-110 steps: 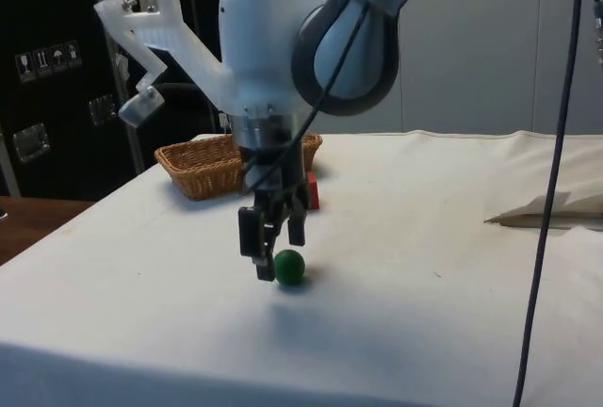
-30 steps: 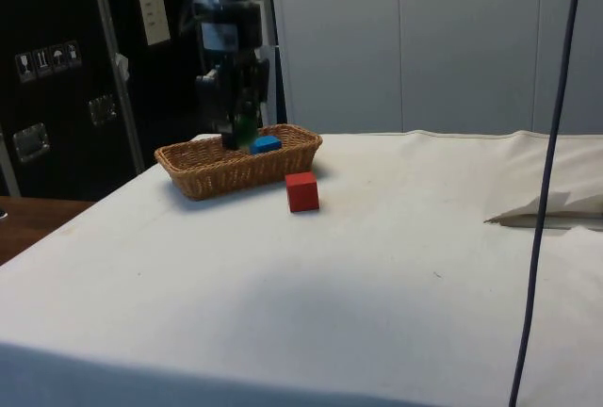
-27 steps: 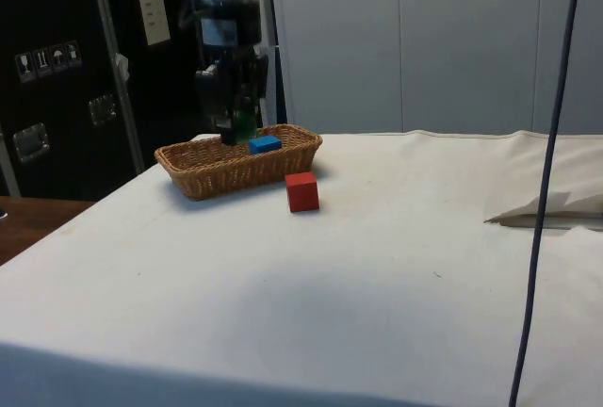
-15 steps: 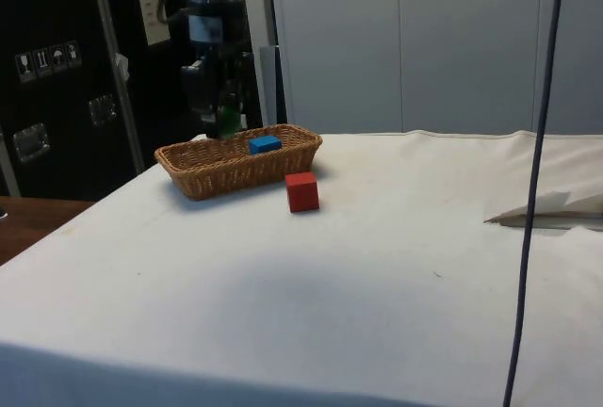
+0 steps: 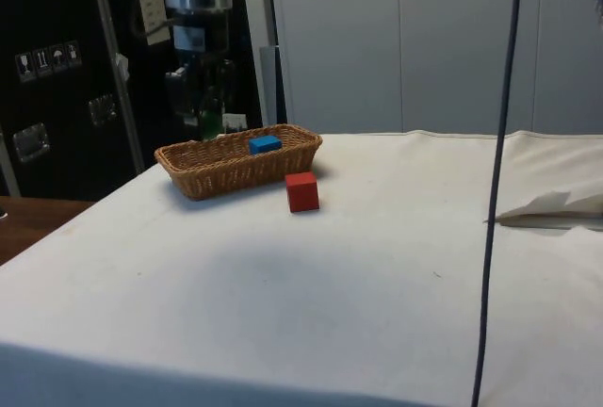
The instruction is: Place all non-red objects into the basket.
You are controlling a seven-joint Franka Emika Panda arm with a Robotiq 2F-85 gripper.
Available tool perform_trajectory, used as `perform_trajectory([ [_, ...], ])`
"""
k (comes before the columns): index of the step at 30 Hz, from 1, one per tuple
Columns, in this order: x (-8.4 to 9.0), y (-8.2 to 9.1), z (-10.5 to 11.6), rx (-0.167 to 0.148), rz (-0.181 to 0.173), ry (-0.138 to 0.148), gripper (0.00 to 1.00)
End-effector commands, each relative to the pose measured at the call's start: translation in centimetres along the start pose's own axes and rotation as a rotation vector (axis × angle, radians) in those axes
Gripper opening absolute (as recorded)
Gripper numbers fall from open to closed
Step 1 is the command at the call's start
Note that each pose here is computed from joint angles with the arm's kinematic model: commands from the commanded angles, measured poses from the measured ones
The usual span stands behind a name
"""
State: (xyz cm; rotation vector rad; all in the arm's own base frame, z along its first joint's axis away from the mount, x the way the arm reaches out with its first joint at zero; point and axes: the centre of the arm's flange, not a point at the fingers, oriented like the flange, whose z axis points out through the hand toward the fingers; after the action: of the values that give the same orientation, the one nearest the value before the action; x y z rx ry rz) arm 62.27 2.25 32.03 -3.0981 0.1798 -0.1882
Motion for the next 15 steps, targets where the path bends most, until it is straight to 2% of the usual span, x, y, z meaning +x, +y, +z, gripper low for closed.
perform_trajectory([
  [1, 0.2, 0.4, 0.0, 0.009, -0.002, -0.004, 0.00],
  [3, 0.3, 0.5, 0.2, -0.001, -0.003, 0.001, 0.00],
  [4, 0.3, 1.0, 0.1, 0.007, -0.005, -0.004, 0.00],
  [6, 0.6, 2.0, 0.3, 0.002, -0.004, -0.002, 0.00],
  [10, 0.8, 3.1, 0.3, -0.005, -0.006, 0.001, 0.00],
  [11, 0.7, 3.1, 0.3, -0.015, -0.006, 0.003, 0.00],
  [12, 0.9, 3.4, 0.3, -0.008, -0.006, 0.001, 0.00],
  [15, 1.3, 4.8, 0.3, -0.017, -0.005, 0.005, 0.00],
])
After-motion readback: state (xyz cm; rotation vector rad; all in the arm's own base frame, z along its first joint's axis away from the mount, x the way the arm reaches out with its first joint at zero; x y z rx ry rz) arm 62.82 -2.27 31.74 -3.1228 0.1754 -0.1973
